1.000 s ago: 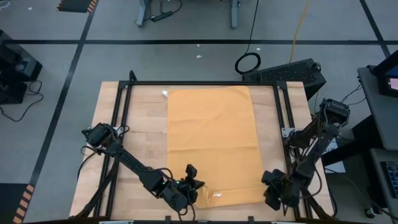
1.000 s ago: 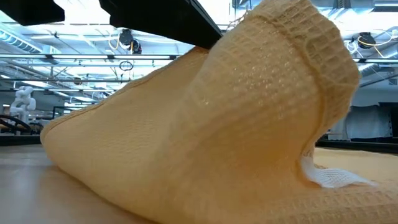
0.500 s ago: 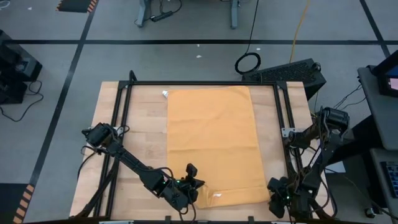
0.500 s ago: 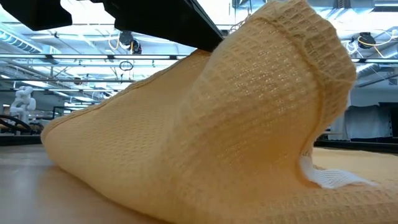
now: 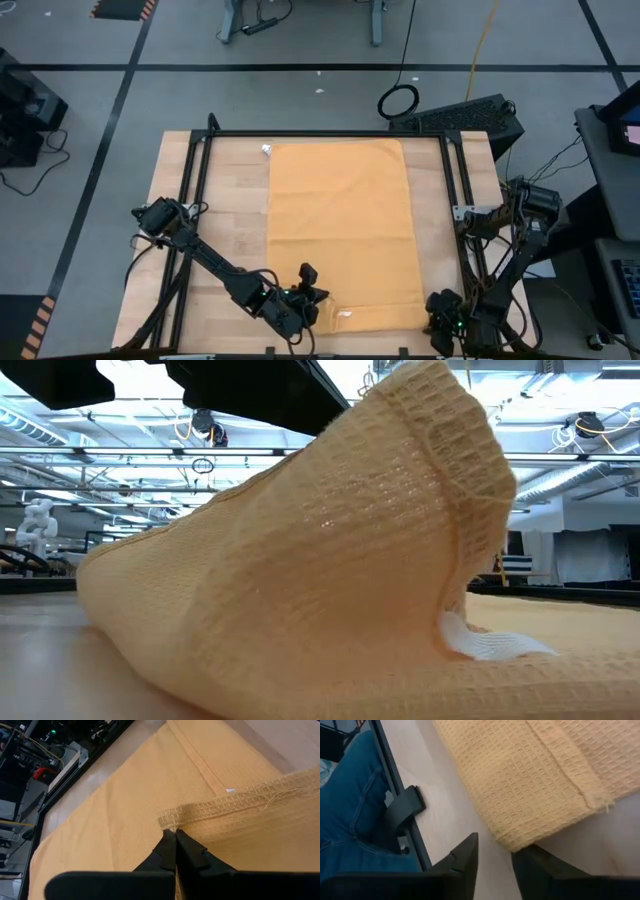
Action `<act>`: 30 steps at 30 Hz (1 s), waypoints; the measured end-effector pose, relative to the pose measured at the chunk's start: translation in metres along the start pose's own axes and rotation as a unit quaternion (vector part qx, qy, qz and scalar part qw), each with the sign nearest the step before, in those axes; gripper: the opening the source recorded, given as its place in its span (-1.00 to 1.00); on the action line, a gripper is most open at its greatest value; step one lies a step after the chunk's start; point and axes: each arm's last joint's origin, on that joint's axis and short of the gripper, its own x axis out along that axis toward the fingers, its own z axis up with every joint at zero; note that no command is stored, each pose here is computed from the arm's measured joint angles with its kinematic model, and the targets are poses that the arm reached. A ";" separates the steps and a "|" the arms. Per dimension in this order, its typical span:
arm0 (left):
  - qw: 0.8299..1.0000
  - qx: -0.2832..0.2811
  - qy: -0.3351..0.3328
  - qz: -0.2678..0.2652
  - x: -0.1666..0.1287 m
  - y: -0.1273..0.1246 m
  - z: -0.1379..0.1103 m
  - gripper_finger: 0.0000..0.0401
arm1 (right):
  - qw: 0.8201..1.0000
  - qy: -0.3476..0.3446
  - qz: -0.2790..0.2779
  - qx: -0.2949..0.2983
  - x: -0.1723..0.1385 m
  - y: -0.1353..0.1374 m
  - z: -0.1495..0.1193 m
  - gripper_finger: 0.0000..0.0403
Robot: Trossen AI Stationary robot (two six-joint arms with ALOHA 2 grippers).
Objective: Roll towel
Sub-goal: Fold the yellow towel
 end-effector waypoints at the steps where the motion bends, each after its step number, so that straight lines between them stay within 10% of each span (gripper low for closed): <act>1: 1.000 0.000 0.000 0.000 0.000 0.000 0.000 -1.00 | 1.000 -0.002 0.001 0.000 0.000 0.000 0.000 -0.55; 10: 1.000 0.001 0.002 0.001 0.000 0.000 0.000 -1.00 | 1.000 0.011 0.016 0.009 -0.005 0.010 -0.002 -0.91; 23: 1.000 -0.002 0.002 0.004 0.000 0.000 0.000 -1.00 | 0.999 -0.041 -0.020 -0.006 -0.010 0.009 0.003 -0.18; 30: 1.000 -0.003 0.002 0.004 0.000 0.000 0.000 -1.00 | 0.995 -0.099 0.003 -0.027 -0.010 0.012 0.005 -0.12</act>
